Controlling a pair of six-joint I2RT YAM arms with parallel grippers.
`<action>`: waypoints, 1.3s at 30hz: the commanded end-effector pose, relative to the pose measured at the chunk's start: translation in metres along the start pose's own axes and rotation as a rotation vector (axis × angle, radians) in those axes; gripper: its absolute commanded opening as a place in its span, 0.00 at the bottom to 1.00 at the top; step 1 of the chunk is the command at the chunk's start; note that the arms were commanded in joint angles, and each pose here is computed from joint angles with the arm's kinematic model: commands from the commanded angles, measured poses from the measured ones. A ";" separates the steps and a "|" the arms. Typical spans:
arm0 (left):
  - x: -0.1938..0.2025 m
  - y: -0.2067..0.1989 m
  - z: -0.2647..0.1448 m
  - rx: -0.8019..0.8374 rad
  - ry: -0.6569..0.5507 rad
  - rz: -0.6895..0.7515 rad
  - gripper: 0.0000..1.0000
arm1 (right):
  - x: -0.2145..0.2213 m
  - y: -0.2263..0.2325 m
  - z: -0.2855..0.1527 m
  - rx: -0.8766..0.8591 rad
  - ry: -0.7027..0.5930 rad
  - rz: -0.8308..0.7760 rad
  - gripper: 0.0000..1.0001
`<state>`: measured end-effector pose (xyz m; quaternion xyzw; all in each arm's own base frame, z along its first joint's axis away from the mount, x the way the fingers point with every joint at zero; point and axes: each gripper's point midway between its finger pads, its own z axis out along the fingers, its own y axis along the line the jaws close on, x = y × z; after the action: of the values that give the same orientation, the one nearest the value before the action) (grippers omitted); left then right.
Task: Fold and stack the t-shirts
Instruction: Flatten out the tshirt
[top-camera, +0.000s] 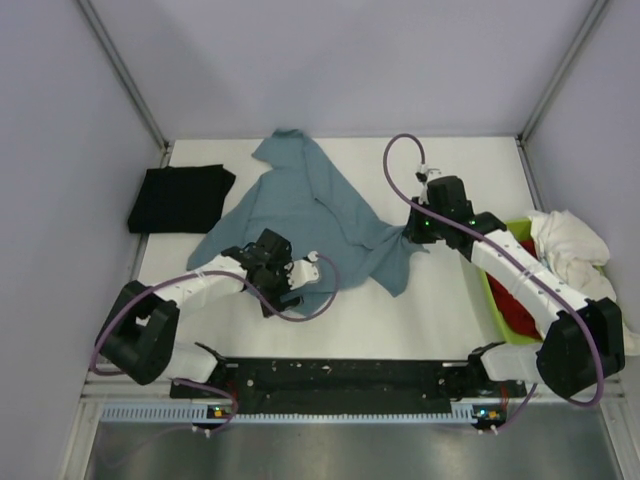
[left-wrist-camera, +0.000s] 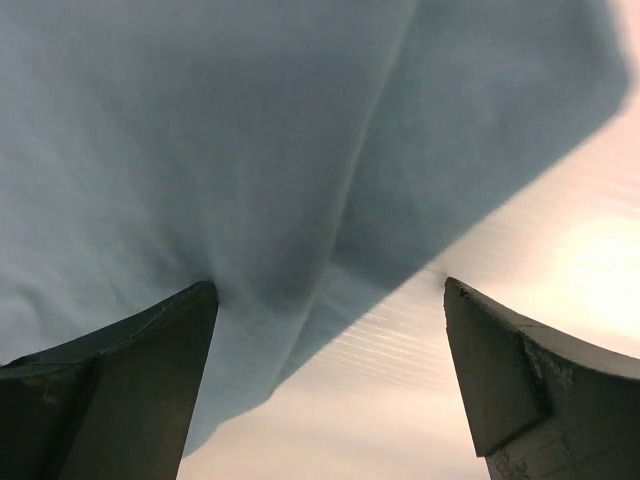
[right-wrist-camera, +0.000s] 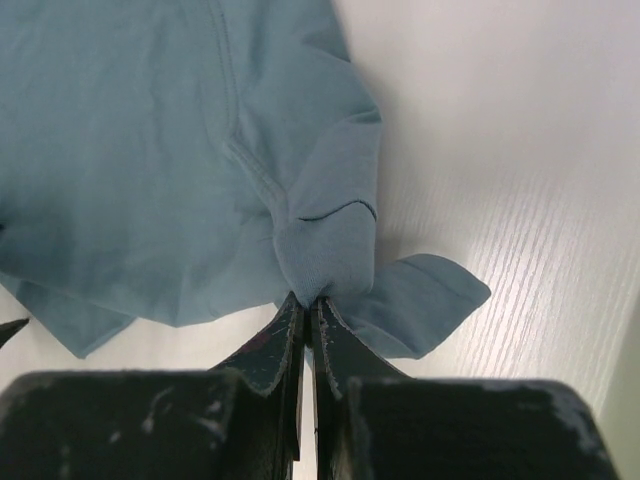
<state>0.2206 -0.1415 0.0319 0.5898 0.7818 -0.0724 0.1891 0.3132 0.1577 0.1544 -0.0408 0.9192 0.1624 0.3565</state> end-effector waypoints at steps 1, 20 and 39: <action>-0.015 0.055 0.012 -0.234 -0.019 0.023 0.99 | -0.022 0.006 -0.011 -0.028 -0.083 -0.003 0.00; -0.043 0.092 -0.227 -0.553 -0.093 0.005 0.00 | -0.102 0.092 -0.232 -0.433 -0.569 -0.291 0.00; -0.061 0.223 -0.168 -0.611 -0.058 0.084 0.56 | -0.092 0.028 -0.094 -0.087 -0.287 -0.096 0.00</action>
<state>0.2962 -0.0810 0.2213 0.6280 0.7247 0.0897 0.2690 0.2659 0.1691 0.3496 -0.1373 0.7909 0.2770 0.5281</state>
